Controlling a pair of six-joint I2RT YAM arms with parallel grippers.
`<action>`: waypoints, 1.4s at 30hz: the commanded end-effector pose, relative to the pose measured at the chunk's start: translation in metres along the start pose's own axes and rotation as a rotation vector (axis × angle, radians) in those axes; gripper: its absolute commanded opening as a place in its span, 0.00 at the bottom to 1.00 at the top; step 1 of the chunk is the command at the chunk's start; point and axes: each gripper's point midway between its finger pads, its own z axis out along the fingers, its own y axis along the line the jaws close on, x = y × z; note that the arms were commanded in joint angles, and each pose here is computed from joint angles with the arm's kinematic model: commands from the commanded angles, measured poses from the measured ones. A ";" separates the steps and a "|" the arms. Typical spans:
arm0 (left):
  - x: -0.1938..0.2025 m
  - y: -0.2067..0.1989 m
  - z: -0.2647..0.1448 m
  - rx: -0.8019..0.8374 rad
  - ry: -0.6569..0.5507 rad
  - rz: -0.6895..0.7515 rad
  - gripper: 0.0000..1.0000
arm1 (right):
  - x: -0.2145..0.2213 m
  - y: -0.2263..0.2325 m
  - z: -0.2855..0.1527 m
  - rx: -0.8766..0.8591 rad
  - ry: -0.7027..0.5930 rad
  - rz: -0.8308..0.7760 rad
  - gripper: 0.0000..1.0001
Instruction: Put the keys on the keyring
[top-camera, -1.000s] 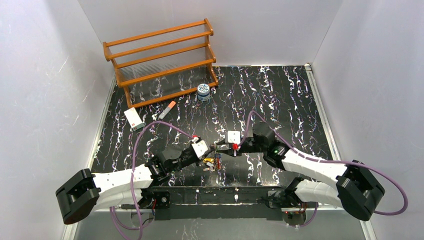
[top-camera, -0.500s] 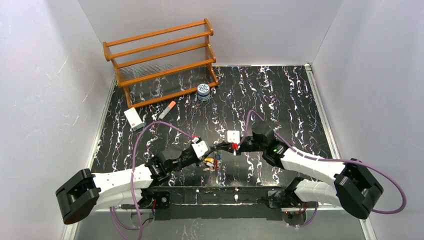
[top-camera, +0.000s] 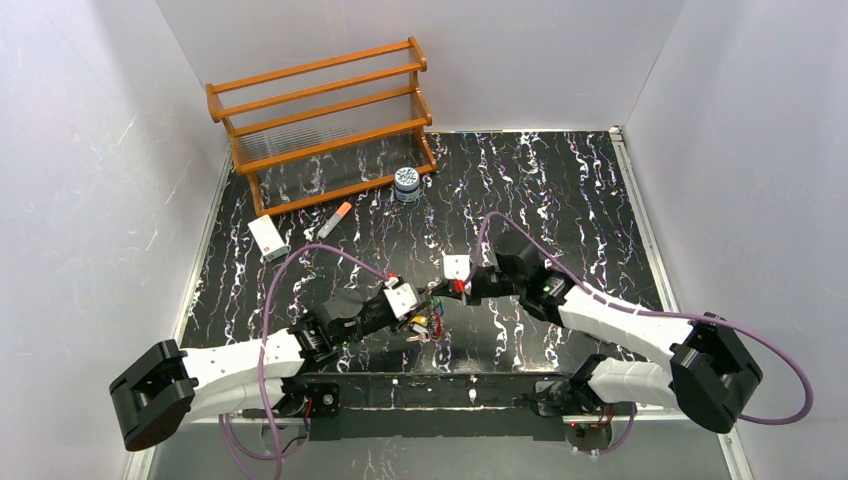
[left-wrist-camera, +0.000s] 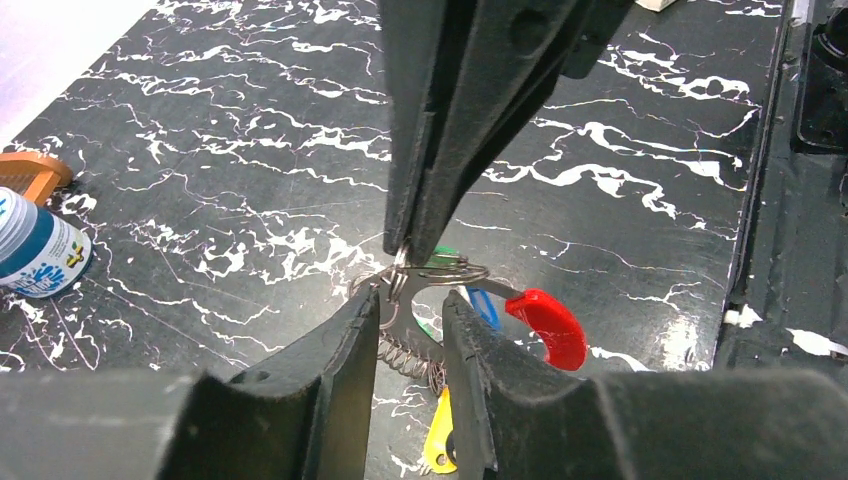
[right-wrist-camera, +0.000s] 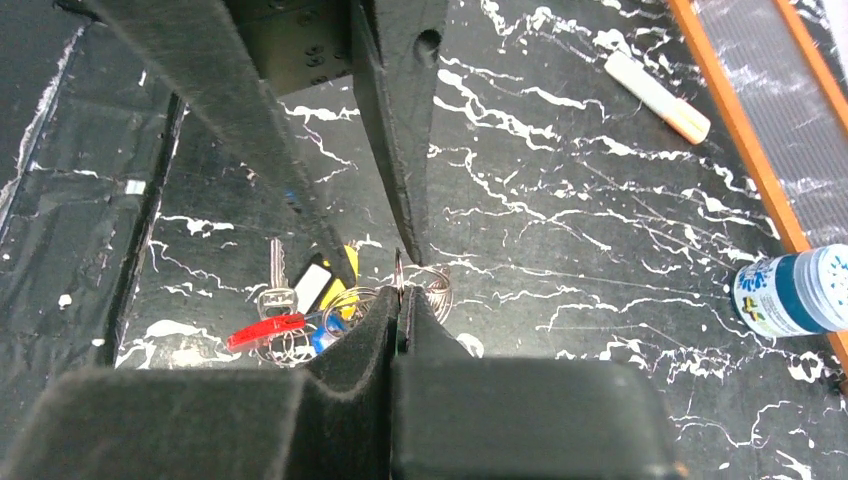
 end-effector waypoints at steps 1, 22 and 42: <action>-0.018 0.009 0.001 -0.023 -0.026 0.042 0.29 | 0.007 0.001 -0.004 -0.061 0.117 0.020 0.01; -0.018 -0.004 0.019 0.067 -0.003 0.060 0.28 | 0.053 0.020 -0.036 -0.144 0.457 0.136 0.01; -0.020 -0.019 0.028 0.150 -0.044 0.060 0.31 | 0.054 0.038 -0.040 -0.196 0.406 0.091 0.01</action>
